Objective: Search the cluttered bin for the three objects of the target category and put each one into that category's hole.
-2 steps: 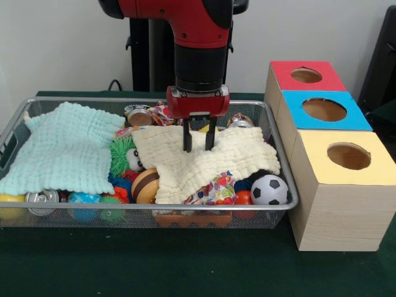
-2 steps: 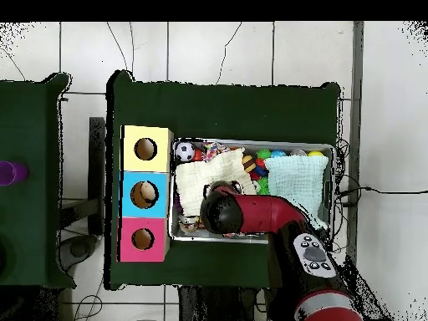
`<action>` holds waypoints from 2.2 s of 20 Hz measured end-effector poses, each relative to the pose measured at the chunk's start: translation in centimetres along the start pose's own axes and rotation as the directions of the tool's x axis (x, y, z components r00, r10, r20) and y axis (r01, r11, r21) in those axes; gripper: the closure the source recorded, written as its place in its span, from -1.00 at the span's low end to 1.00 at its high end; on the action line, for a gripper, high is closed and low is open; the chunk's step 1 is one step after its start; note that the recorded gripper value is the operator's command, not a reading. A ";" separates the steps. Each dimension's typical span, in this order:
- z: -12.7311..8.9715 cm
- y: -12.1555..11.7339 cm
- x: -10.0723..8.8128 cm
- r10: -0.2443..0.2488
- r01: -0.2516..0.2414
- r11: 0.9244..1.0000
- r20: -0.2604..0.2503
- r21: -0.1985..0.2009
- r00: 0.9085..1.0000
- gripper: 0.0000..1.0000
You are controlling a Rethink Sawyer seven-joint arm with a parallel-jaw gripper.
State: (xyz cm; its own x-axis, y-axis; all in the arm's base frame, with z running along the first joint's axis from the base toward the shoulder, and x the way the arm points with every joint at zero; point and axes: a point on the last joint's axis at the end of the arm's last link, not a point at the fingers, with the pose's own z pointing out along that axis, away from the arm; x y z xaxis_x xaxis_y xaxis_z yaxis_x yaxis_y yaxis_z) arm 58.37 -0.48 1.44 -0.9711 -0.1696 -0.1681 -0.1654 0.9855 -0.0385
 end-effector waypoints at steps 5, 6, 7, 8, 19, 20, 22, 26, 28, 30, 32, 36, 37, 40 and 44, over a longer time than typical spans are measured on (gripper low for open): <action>0.0 0.0 0.0 0.002 -0.002 1.000 -0.002 0.001 1.000 1.00; 0.0 0.0 0.1 0.002 -0.002 1.000 -0.002 0.001 1.000 1.00; 0.0 0.0 0.1 0.003 -0.003 1.000 -0.002 0.001 1.000 1.00; 0.0 0.0 0.1 0.003 -0.003 1.000 -0.002 0.002 1.000 1.00; 0.1 0.1 0.1 0.011 -0.011 1.000 -0.005 -0.002 1.000 -1.00; 0.1 0.1 0.1 0.011 -0.011 1.000 -0.006 -0.002 1.000 -1.00; 0.1 0.1 0.1 0.011 -0.011 1.000 -0.006 -0.002 1.000 -1.00; 0.1 0.1 0.2 0.012 -0.012 1.000 -0.007 -0.002 1.000 -1.00; 0.1 0.1 0.2 0.011 -0.011 1.000 -0.007 -0.003 1.000 -1.00; 0.2 0.1 0.2 0.011 -0.011 1.000 -0.008 -0.003 1.000 -1.00; 0.2 0.1 0.2 0.011 -0.011 1.000 -0.008 -0.003 1.000 -1.00; 0.3 0.0 0.4 0.015 -0.015 1.000 -0.012 -0.005 1.000 -1.00; 0.4 0.0 0.4 0.015 -0.015 1.000 -0.013 -0.005 1.000 -1.00; 0.7 0.1 0.7 0.017 -0.017 1.000 -0.021 -0.009 1.000 -1.00; 1.7 0.0 1.6 0.026 -0.027 0.999 -0.041 -0.020 0.999 -1.00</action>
State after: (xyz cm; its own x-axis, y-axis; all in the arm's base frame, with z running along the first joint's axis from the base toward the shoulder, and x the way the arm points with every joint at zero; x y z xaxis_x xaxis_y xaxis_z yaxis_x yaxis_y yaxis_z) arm 57.06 -0.74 -0.51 -0.9814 -0.1432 -0.1280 -0.1425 0.9897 -0.0146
